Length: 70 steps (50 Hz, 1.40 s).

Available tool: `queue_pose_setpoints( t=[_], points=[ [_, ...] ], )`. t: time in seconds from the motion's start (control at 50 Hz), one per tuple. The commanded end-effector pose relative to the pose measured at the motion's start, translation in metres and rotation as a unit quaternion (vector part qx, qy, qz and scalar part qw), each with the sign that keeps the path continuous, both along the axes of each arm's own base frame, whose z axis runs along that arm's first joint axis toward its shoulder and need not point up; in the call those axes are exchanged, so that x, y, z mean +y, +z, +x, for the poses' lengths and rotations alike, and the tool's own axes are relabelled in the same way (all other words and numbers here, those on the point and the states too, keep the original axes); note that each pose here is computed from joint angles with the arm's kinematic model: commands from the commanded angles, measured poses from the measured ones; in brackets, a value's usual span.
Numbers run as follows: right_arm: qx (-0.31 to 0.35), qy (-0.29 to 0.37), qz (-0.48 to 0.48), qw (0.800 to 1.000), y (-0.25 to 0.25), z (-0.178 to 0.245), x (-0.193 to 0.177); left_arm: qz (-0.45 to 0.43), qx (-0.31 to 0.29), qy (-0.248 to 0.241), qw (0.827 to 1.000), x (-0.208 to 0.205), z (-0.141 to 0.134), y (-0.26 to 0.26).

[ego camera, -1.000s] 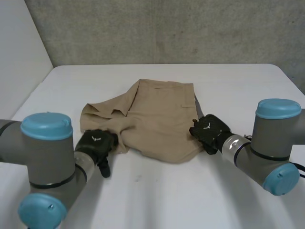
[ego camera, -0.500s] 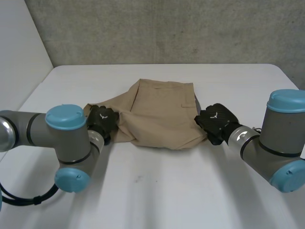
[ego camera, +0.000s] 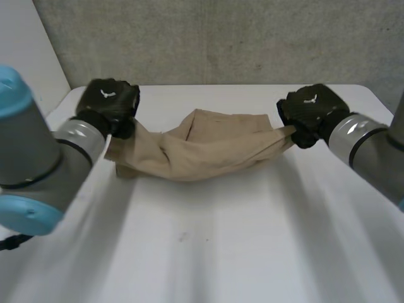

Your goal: Fold the shorts.

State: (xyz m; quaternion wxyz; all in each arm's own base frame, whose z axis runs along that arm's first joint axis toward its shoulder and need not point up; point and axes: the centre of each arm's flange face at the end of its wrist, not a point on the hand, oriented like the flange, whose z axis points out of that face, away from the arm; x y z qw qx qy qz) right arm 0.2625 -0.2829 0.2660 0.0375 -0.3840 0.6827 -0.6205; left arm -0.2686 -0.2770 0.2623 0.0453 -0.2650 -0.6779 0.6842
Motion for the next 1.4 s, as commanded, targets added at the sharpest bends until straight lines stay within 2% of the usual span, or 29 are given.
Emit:
queue_pose_setpoints(
  t=[0.02, 0.1, 0.18, 0.24, 0.32, 0.5, 0.6, 0.78, 0.86, 0.96, 1.16, 1.28, 1.4],
  points=[
    [-0.004, 0.002, 0.058, 0.998, -0.022, 0.004, 0.003, 0.074, -0.004, -0.012, 0.997, -0.001, 0.006, -0.024],
    [0.024, 0.019, 0.127, 0.991, -0.074, 0.020, 0.010, 0.140, -0.035, 0.002, 0.990, -0.011, 0.006, -0.076],
    [0.034, 0.034, 0.140, 0.989, -0.095, 0.031, 0.018, 0.169, -0.049, 0.036, 0.984, -0.020, 0.019, -0.100],
    [0.036, 0.024, 0.136, 0.990, -0.101, 0.030, 0.015, 0.176, -0.053, 0.040, 0.982, -0.018, 0.020, -0.104],
    [0.038, 0.003, 0.122, 0.992, -0.101, 0.026, 0.013, 0.175, -0.053, 0.039, 0.982, -0.010, 0.023, -0.101],
    [0.000, -0.014, 0.089, 0.996, -0.100, 0.026, 0.010, 0.082, -0.012, 0.029, 0.996, 0.040, 0.036, -0.041],
    [-0.003, -0.025, 0.090, 0.996, -0.103, 0.026, 0.009, 0.063, -0.007, -0.009, 0.998, 0.089, 0.043, -0.043],
    [-0.002, -0.025, 0.091, 0.996, -0.104, 0.026, 0.009, 0.125, -0.023, -0.104, 0.986, 0.131, 0.043, -0.078],
    [-0.002, -0.022, 0.093, 0.995, -0.104, 0.027, 0.010, 0.156, -0.041, -0.118, 0.980, 0.122, 0.042, -0.097],
    [0.000, -0.021, 0.095, 0.995, -0.105, 0.027, 0.011, 0.164, -0.075, -0.103, 0.978, 0.090, 0.043, -0.117],
    [-0.001, -0.020, 0.095, 0.995, -0.105, 0.027, 0.012, 0.171, -0.127, -0.073, 0.974, 0.049, 0.038, -0.148],
    [0.002, -0.019, 0.094, 0.995, -0.106, 0.027, 0.012, 0.160, -0.131, -0.057, 0.977, 0.034, 0.036, -0.151],
    [0.001, -0.018, 0.093, 0.996, -0.106, 0.027, 0.012, 0.146, -0.131, -0.067, 0.978, 0.030, 0.026, -0.151]
  ],
)
